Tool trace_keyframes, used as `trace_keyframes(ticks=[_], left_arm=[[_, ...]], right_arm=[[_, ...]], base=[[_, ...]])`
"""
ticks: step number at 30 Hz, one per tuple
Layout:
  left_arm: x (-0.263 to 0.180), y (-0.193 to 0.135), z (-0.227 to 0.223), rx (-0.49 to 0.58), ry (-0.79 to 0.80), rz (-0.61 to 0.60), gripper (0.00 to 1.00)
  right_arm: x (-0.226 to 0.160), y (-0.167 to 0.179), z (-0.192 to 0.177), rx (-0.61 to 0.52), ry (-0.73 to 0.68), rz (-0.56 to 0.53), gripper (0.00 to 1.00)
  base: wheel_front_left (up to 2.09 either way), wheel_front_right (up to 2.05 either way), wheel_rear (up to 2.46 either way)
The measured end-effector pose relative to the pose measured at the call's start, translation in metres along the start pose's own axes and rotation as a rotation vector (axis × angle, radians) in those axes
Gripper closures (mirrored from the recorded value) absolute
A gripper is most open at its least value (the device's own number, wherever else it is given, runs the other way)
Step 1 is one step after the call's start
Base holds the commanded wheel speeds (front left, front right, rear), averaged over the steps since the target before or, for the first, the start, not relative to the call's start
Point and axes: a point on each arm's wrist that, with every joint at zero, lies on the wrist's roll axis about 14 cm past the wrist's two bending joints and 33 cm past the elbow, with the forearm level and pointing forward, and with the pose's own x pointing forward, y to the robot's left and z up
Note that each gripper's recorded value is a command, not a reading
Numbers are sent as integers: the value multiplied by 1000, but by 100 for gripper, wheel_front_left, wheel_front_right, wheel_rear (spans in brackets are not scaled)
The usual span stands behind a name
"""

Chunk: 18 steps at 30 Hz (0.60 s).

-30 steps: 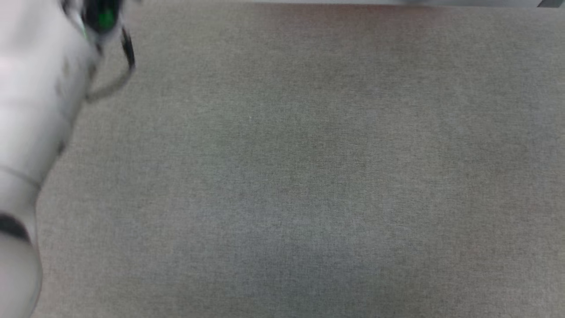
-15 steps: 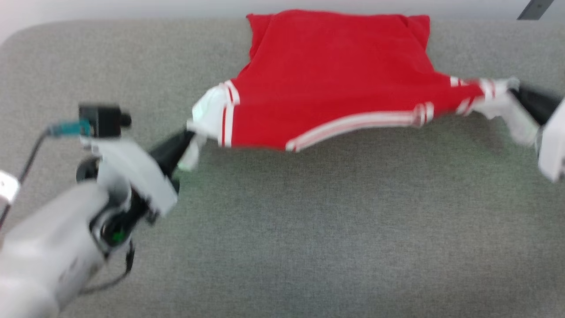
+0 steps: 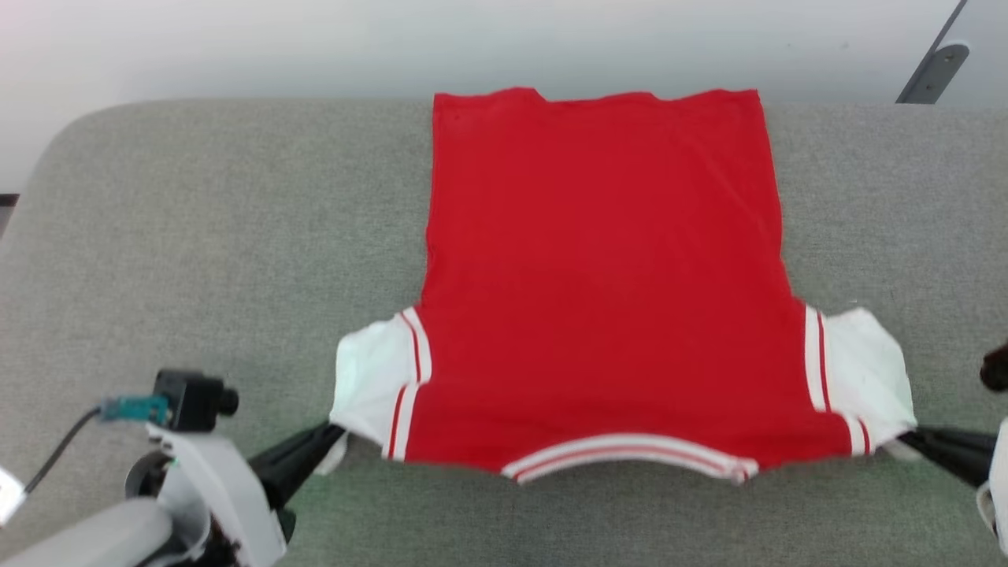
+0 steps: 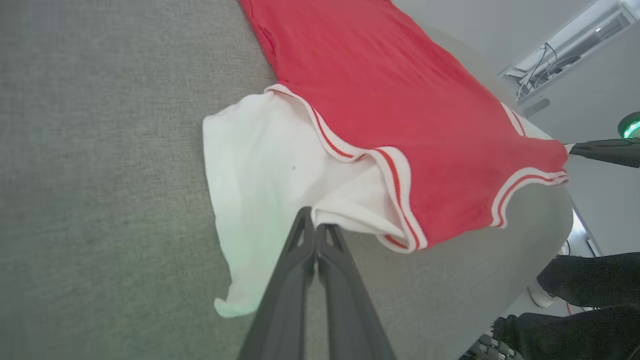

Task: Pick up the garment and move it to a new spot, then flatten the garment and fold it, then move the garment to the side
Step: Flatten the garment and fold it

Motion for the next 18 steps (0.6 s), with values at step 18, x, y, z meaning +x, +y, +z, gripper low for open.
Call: trace_keyframes(ticks=[18], left_arm=[[-19,8,-67,16,142,78,100]], right_arm=[[13,52,-58,21,161,120,100]], base=[[0,0,0]])
